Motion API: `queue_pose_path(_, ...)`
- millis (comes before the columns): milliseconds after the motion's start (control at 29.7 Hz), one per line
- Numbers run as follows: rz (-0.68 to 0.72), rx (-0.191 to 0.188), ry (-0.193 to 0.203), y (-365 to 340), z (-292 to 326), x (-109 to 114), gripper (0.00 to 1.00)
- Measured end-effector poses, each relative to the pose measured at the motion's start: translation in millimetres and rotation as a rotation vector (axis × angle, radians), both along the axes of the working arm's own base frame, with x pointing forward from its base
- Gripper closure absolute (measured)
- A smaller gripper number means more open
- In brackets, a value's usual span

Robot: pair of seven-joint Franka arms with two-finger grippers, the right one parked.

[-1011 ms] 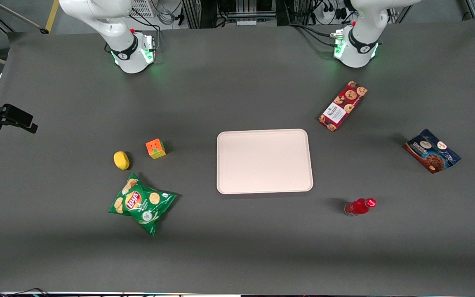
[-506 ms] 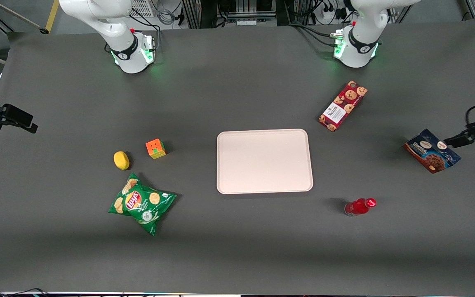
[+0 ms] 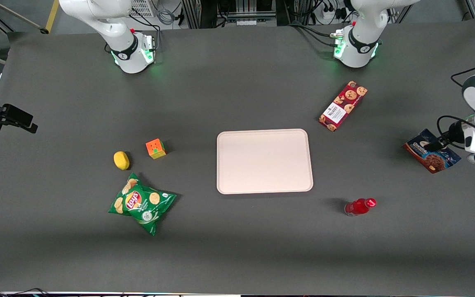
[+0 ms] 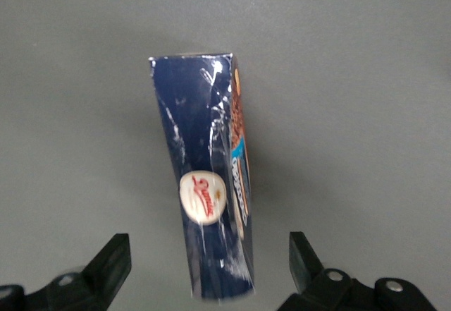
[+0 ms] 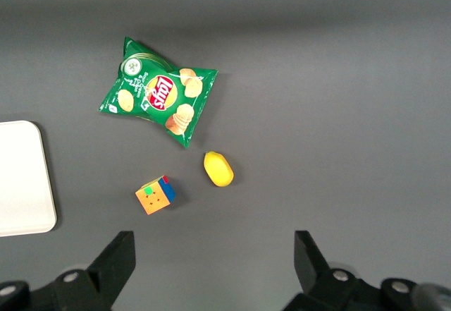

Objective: Place cookie box on tray

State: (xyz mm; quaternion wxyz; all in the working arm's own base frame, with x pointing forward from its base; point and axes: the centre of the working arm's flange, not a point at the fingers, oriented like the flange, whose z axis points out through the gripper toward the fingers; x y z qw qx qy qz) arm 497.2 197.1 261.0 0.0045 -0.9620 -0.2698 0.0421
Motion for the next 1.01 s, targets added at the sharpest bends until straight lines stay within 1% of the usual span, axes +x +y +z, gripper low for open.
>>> queue_pose_path(202,-0.008,0.019,-0.025,3,-15,0,0.0)
queue_pose_path(539,-0.017,0.021,-0.02,2,-24,0,0.01)
queue_pose_path(573,-0.021,0.02,-0.019,1,-24,0,0.04)
queue_pose_path(640,-0.03,0.019,-0.018,1,-24,0,0.13)
queue_pose_path(742,-0.038,0.018,-0.018,-1,-25,1,0.3)
queue_pose_path(775,-0.041,0.017,-0.018,-2,-25,1,0.45)
queue_pose_path(809,-0.041,0.017,-0.019,-2,-25,1,0.48)
queue_pose_path(910,-0.044,0.016,-0.02,-4,-24,2,0.63)
queue_pose_path(1011,-0.051,0.016,-0.025,-6,-22,5,0.75)
